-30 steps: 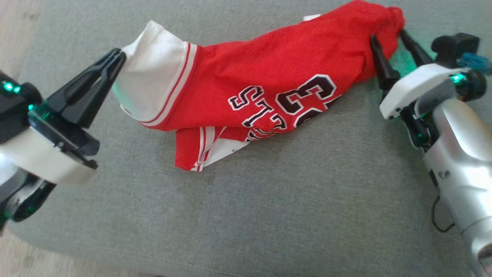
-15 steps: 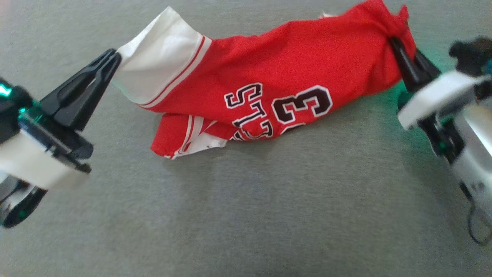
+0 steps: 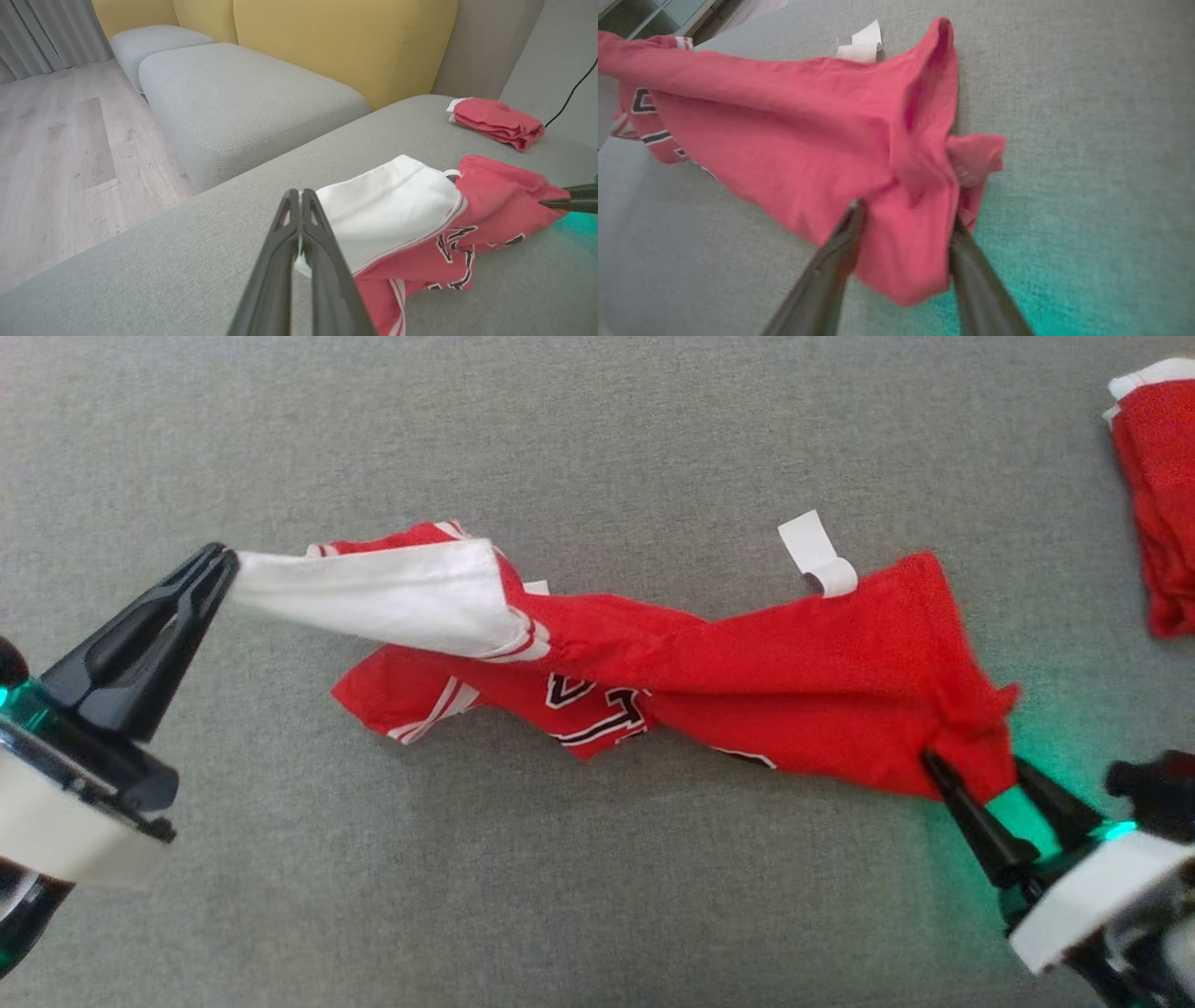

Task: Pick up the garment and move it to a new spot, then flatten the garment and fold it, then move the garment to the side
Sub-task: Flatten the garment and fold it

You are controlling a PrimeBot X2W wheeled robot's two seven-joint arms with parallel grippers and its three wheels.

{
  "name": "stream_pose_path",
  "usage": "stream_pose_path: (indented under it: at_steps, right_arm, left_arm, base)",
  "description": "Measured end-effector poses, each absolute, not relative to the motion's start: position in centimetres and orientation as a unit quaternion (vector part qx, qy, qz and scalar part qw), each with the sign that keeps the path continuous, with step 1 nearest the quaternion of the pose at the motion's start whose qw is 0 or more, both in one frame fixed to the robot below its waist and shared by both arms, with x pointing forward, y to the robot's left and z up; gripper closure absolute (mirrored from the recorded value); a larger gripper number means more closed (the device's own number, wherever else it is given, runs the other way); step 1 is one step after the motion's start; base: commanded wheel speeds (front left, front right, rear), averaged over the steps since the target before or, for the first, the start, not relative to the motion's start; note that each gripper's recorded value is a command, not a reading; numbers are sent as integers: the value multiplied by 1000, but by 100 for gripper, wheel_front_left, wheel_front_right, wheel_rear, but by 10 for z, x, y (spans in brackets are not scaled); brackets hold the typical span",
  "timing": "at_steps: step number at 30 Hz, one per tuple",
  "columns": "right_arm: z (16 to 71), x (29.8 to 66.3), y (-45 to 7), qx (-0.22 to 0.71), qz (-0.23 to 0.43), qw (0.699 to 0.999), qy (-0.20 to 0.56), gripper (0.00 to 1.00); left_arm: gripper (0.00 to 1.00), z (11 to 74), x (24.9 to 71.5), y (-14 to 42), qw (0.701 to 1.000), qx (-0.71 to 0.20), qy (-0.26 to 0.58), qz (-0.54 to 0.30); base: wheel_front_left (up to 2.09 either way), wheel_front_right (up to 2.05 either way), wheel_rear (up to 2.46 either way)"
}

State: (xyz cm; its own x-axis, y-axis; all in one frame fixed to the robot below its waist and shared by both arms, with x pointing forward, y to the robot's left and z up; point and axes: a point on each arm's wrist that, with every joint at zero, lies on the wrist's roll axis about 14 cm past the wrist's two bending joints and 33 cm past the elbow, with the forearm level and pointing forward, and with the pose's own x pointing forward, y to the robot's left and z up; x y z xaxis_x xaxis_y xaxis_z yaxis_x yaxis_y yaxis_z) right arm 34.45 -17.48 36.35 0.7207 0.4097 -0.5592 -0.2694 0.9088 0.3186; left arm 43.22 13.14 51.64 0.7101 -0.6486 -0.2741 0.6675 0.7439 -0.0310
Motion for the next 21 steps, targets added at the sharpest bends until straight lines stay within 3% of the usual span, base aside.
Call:
stream_pose_path:
  at_steps: [5, 10, 21]
  right_arm:
    - [398, 356, -189, 117, 162, 934, 296, 0]
    - [426, 390, -218, 46, 138, 954, 261, 0]
    - [386, 458, -194, -61, 180, 934, 303, 0]
  left_arm:
    - [100, 511, 431, 137, 925, 45, 147, -347]
    - [100, 512, 427, 142, 927, 48, 151, -340]
    - [100, 497, 422, 148, 925, 47, 173, -334]
  base:
    - [0, 0, 0]
    - [0, 0, 0]
    - [0, 0, 0]
